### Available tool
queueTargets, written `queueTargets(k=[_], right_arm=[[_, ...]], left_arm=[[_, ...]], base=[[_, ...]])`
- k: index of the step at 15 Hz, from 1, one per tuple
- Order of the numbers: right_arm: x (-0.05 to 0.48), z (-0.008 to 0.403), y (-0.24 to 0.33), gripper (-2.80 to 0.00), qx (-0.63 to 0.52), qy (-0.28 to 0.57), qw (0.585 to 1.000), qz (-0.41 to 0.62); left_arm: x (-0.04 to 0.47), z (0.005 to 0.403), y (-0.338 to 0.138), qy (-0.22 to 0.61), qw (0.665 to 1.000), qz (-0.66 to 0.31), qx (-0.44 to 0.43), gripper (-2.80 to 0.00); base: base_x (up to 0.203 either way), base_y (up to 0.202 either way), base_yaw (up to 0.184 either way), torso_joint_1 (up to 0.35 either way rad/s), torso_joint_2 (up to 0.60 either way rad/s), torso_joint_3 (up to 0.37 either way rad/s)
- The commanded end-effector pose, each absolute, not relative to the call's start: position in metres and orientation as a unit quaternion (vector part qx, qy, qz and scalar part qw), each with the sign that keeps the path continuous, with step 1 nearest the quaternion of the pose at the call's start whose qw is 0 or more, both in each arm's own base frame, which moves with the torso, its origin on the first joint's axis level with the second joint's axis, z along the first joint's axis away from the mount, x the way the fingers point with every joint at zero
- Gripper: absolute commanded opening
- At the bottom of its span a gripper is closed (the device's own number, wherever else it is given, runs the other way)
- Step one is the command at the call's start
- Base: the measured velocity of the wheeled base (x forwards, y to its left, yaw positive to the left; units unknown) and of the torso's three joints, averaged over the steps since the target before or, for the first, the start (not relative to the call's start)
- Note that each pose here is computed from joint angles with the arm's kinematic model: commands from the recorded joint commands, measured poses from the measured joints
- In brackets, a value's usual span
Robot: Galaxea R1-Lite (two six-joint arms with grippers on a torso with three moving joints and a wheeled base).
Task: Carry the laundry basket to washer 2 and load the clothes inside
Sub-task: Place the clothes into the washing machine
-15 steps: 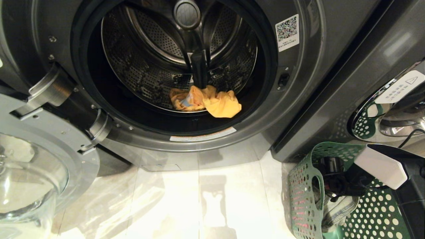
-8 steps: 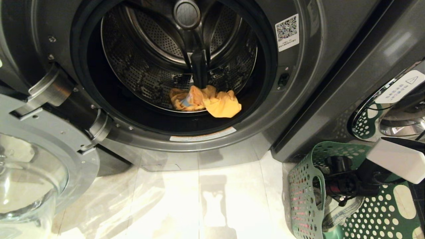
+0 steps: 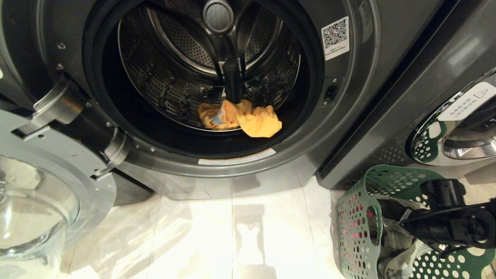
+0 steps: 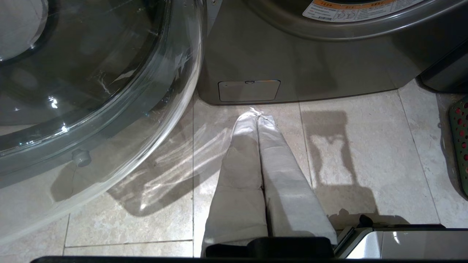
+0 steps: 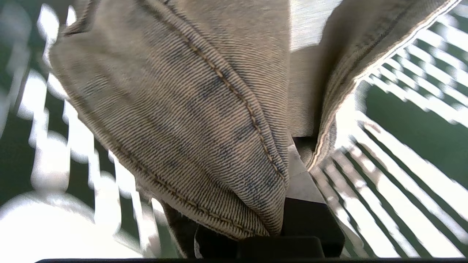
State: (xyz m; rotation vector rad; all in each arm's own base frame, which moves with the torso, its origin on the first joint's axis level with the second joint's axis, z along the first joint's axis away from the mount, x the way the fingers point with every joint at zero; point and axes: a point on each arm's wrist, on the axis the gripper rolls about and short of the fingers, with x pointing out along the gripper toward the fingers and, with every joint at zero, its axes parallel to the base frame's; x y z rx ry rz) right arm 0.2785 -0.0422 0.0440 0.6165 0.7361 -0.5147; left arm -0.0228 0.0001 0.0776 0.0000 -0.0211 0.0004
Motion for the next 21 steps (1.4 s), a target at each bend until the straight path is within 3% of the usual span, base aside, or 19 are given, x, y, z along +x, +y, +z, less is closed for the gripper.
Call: queueTargets(k=[1,5,10,14,19,21], right_arm=[[0.229,0.085,-0.034,-2.80,0.293,0.296,0.879,-0.231],[0.135,0.111,-0.023,-2.80,0.216,0.218,0.925,-0.222],[0.074,0.144,-0.017,-2.80,0.052,0.065,0.973,-0.216],[0.064,0.198,-0.010,-2.80,-0.047,-0.050,0.987,-0.145],[0.070,0.285,0.007,-2.80,-0.052,-0.175,0.983,-0.007],[0.084,0.298,0.022,-2.80,-0.044,-0.179,0.980,0.078]], left_arm=[[-0.022,0.076,0.000,-0.007,1.000,0.001,0.000,-2.80],[-0.022,0.076,0.000,-0.007,1.000,0.001,0.000,-2.80],[-0.022,0.076,0.000,-0.007,1.000,0.001,0.000,-2.80],[-0.022,0.076,0.000,-0.007,1.000,0.001,0.000,-2.80],[-0.022,0.076,0.000,-0.007,1.000,0.001,0.000,-2.80],[-0.022,0.076,0.000,-0.007,1.000,0.000,0.000,-2.80]], base=[[0.000,0.000,0.000,0.000,0.00,0.000],[0.000,0.000,0.000,0.000,0.00,0.000],[0.000,0.000,0.000,0.000,0.00,0.000],[0.000,0.000,0.000,0.000,0.00,0.000],[0.000,0.000,0.000,0.000,0.00,0.000],[0.000,0.000,0.000,0.000,0.00,0.000]])
